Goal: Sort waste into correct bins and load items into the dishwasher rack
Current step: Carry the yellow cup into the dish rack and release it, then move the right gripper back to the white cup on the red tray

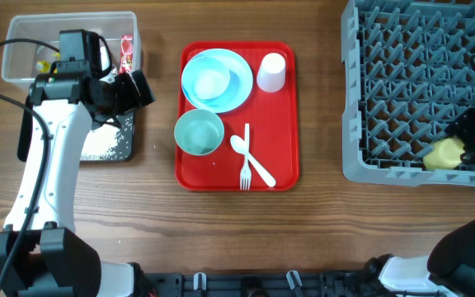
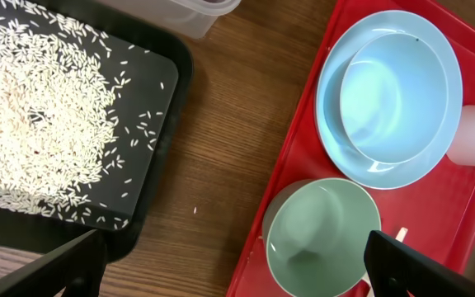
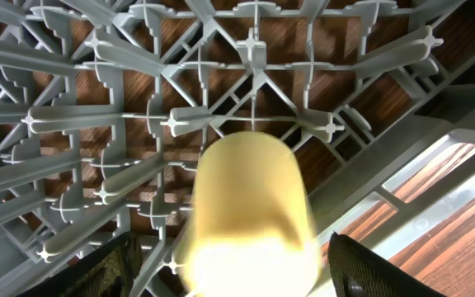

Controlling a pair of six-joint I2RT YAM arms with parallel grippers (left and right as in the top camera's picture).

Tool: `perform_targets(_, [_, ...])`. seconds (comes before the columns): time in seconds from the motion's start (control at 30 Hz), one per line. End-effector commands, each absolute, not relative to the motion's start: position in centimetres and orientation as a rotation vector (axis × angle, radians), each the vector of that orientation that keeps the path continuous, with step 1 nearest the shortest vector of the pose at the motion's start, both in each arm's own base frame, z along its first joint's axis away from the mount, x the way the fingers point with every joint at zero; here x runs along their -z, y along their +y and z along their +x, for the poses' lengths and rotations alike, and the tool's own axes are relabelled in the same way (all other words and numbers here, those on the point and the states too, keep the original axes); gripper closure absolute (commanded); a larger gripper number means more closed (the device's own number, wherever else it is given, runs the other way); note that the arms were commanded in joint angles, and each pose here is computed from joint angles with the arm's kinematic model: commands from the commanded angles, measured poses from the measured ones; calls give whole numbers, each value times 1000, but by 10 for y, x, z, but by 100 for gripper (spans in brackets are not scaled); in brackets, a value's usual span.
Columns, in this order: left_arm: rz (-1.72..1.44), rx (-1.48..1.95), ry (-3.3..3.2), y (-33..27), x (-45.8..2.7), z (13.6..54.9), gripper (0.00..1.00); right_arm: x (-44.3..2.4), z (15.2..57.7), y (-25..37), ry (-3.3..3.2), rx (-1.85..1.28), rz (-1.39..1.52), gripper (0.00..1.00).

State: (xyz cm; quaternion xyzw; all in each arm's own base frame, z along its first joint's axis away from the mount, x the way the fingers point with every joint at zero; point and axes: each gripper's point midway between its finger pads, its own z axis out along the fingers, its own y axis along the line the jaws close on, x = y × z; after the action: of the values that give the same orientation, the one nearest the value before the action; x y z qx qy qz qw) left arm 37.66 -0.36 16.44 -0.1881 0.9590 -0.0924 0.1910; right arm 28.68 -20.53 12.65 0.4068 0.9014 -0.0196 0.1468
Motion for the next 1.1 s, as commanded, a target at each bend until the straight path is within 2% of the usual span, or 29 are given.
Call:
perform_targets(0.0, [-529, 252, 2682, -1, -167, 378, 0, -140, 292, -213, 2558, 86, 1162, 21])
perform_targets(0.17, [-529, 252, 2682, -1, -167, 378, 0, -149, 298, -211, 2539, 51, 1143, 20])
perform_targets(0.33, [-529, 252, 2682, -1, -167, 378, 0, -193, 321, -195, 2493, -83, 953, 20])
perform_targets(0.4, [-529, 252, 2682, -1, -167, 378, 0, -226, 341, -166, 2478, -203, 746, 20])
perform_targets(0.5, [-529, 252, 2682, -1, -167, 378, 0, -252, 358, -129, 2492, -225, 566, 19])
perform_targets(0.7, [-529, 252, 2682, -1, -167, 378, 0, -270, 403, -17, 2475, -248, 229, 16])
perform_targets(0.73, [-530, 252, 2683, -1, -167, 378, 0, -274, 419, 22, 2436, -247, 148, 16])
perform_targets(0.93, [-532, 250, 2693, -1, -166, 376, 0, -262, 466, 109, 2334, -221, 48, 16])
perform_targets(1.07, [-534, 249, 2700, -1, -166, 374, 0, -213, 498, 152, 2354, -267, -4, 16])
